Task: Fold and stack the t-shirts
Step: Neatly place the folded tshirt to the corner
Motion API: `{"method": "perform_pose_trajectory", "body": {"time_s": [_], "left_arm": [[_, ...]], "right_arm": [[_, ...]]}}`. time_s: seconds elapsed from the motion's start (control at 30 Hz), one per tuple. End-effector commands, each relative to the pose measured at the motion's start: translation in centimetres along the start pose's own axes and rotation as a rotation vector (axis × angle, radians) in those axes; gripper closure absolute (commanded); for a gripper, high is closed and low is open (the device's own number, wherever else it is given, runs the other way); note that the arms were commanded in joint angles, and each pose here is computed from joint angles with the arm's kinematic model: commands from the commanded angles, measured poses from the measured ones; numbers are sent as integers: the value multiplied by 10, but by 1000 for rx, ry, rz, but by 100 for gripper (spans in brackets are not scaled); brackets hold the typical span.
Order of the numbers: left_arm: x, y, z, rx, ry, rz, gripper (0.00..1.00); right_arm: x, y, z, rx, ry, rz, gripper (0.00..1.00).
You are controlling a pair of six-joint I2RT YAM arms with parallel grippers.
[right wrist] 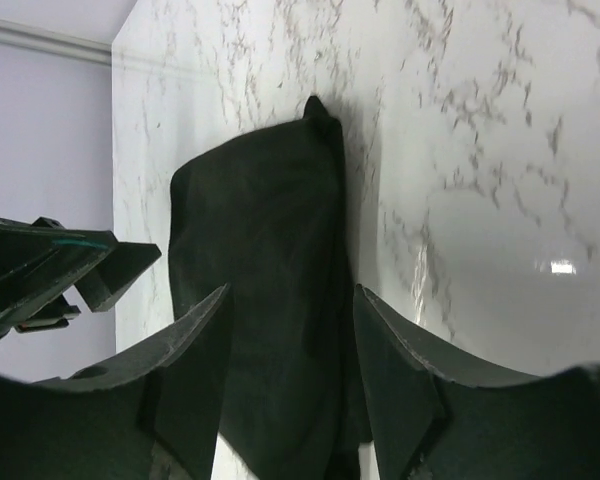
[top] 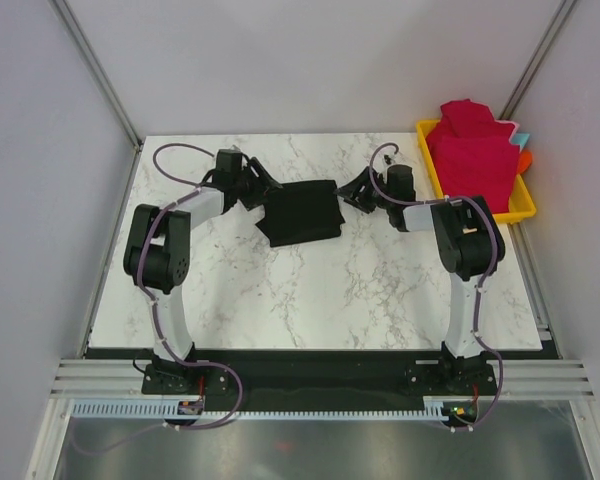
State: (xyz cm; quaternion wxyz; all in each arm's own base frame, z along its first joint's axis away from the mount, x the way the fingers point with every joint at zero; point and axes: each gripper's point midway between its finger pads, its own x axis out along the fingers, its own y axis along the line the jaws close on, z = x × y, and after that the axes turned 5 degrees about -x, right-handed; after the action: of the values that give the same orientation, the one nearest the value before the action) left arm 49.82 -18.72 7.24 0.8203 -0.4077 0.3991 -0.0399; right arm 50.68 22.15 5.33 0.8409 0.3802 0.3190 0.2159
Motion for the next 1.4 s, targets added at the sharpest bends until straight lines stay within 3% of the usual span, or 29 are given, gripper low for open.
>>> {"method": "perform_pose_trajectory", "body": {"time_s": [0.0,0.37,0.5,0.77,0.83,1.0,1.27,1.37], "left_arm": [[-23,6,5,70,-60,64,29],[-15,54,-18,81,-8,208,37],[-2,60,-17,101,10,229,38],[20,78,-35,131,80,250,51],[21,77,-36,144,86,249,61],[15,82,-33,167,85,283,98],[-19,86,0,171,26,356,98],[-40,92,32,234,-62,454,98]], "right_arm": [[-30,29,17,-94,-81,23,41],[-100,49,-7,-81,-158,27,42],[-105,62,-15,-80,-156,79,42],[-104,74,-20,-54,-132,140,43],[-104,73,-19,-65,-137,134,43],[-106,75,-17,-83,-145,127,46],[-112,78,-14,-105,-154,115,48],[-113,79,-14,-100,-151,117,48]]}}
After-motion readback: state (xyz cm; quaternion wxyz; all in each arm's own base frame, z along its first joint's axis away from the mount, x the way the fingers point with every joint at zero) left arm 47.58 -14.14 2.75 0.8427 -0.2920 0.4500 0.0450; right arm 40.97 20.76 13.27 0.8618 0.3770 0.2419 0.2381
